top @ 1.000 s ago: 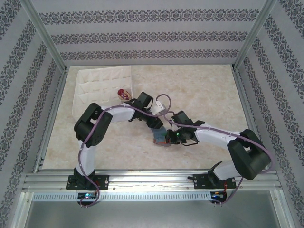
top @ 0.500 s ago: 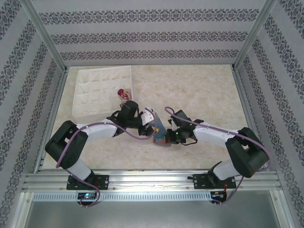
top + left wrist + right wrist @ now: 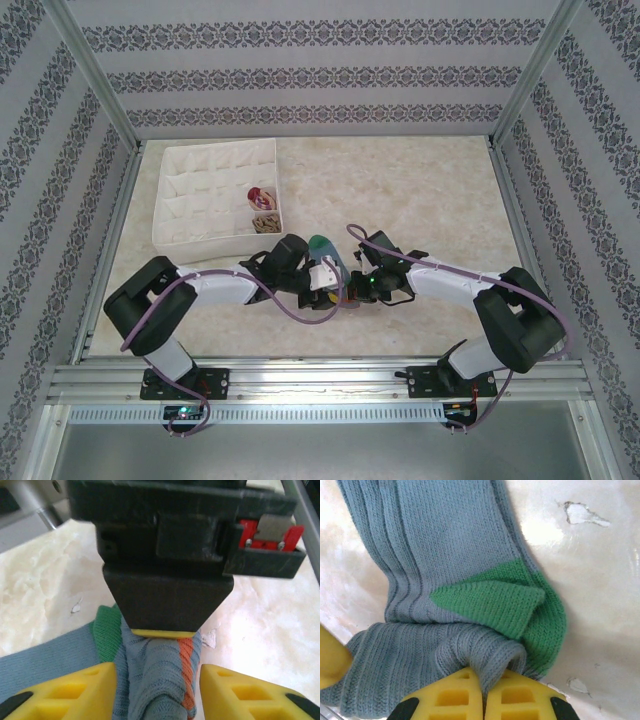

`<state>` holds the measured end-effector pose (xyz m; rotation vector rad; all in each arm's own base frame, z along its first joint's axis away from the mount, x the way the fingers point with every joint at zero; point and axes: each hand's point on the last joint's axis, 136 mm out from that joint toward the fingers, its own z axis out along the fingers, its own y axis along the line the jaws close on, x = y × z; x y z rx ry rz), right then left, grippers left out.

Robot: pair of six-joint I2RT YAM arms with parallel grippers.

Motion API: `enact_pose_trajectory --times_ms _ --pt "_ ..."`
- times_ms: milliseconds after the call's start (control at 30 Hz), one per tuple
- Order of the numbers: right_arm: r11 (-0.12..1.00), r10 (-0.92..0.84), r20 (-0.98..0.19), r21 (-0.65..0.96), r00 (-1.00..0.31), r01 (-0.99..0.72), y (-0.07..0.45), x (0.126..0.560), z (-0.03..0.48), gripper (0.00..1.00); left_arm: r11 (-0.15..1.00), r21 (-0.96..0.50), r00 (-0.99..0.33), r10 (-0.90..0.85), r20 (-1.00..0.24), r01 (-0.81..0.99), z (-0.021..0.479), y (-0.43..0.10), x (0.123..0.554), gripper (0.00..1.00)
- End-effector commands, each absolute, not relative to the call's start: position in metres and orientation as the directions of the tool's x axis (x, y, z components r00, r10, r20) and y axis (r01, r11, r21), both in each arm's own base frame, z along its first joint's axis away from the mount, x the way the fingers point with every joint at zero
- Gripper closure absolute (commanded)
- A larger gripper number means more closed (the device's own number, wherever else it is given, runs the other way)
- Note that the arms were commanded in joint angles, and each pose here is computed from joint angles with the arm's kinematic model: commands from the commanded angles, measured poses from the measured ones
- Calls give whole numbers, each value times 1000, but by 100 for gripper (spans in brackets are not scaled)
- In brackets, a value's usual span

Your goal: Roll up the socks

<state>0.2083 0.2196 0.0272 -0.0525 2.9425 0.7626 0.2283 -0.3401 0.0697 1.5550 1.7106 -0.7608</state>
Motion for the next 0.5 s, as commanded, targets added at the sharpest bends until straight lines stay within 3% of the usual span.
enact_pose_trajectory --times_ms 0,67,267,367,467 --pt "923 -13 -7 385 -1000 -15 201 184 6 100 79 17 -34 609 -793 997 62 -344 222 60" --pt "923 -12 -6 385 -1000 -13 202 184 6 100 66 13 -31 616 -787 998 58 -344 218 65" --pt "916 -4 -13 401 -1000 -9 204 186 11 96 26 -5 -20 639 -769 1000 49 -340 208 100" --pt "909 13 -34 418 -999 -2 205 192 21 80 20 2 -12 643 -765 1000 46 -339 207 100" --pt "893 44 -66 450 -997 10 203 201 36 77 15 14 1 635 -773 1000 45 -337 205 100"
